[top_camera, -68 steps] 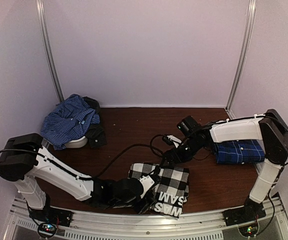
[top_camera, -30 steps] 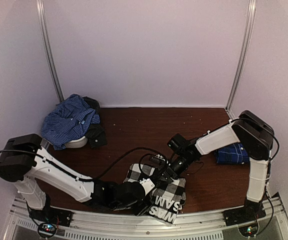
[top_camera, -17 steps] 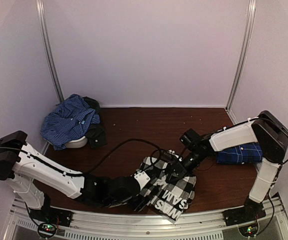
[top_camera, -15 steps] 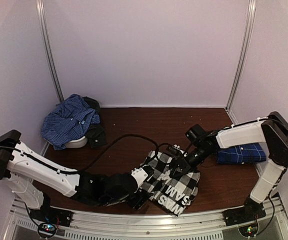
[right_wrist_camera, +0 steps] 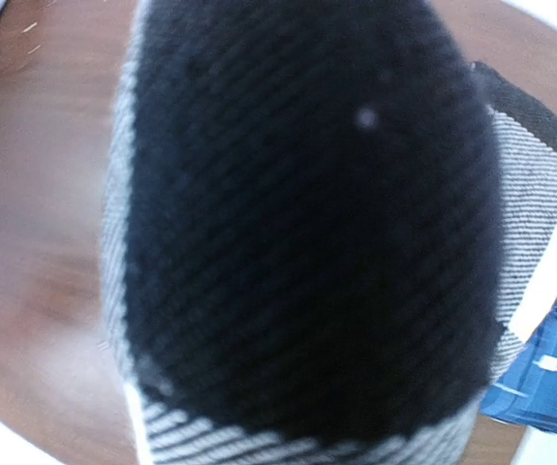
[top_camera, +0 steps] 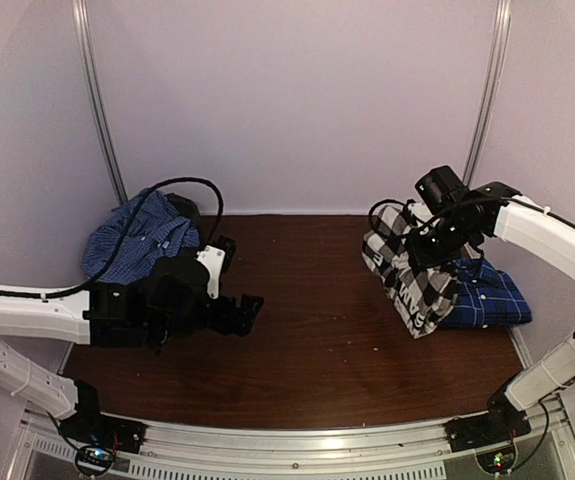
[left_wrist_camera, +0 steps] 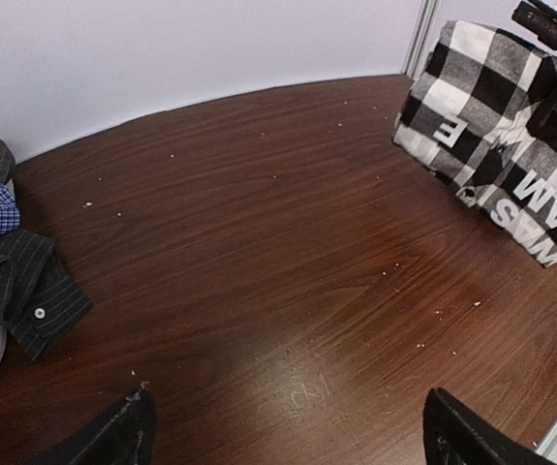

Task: Fold and stack the long sleeve shirts
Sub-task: Turn over the square-folded shirt at the center of the board.

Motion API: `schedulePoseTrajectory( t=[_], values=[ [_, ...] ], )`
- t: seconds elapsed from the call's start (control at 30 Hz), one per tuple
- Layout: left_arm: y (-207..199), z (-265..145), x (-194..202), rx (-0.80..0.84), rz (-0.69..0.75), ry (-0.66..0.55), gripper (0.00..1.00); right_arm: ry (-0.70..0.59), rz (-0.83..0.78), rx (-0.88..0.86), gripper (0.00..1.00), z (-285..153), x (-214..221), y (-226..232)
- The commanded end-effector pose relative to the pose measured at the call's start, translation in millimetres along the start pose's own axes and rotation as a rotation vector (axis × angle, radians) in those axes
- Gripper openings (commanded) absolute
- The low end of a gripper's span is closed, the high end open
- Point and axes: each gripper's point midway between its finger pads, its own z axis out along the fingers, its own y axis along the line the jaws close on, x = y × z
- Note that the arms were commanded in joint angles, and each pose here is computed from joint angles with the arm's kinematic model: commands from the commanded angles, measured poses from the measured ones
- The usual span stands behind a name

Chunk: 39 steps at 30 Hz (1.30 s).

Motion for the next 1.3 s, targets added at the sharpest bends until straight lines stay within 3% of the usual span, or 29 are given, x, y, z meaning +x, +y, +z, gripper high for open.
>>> schedulePoseTrajectory(
  t=[0.0, 0.3, 0.57, 0.73, 1.0, 1.27],
  values=[
    [6, -12, -21, -0.013, -0.019, -0.030, 0.98, -0.042, 0.036, 0.411, 0.00, -44, -9, -72],
    [20, -6, -27, -0.085, -0.028, 0.008, 0.97, 0.045, -0.011, 0.650, 0.02, -16, 8, -83],
    [25, 3, -12, -0.106, -0.052, 0.042, 0.98, 0.113, -0.161, 0.733, 0.05, 31, 44, -19],
    [33, 5, -1, -0.143, -0.074, 0.068, 0.98, 0.144, -0.229, 0.682, 0.10, 65, 73, 36],
    [44, -3, -8, -0.179, -0.060, 0.051, 0.98, 0.165, -0.316, 0.593, 0.42, 95, 105, 120],
    [53, -8, -9, -0.204, -0.062, 0.044, 0.98, 0.143, -0.334, 0.499, 0.86, 96, 123, 171]
  ],
)
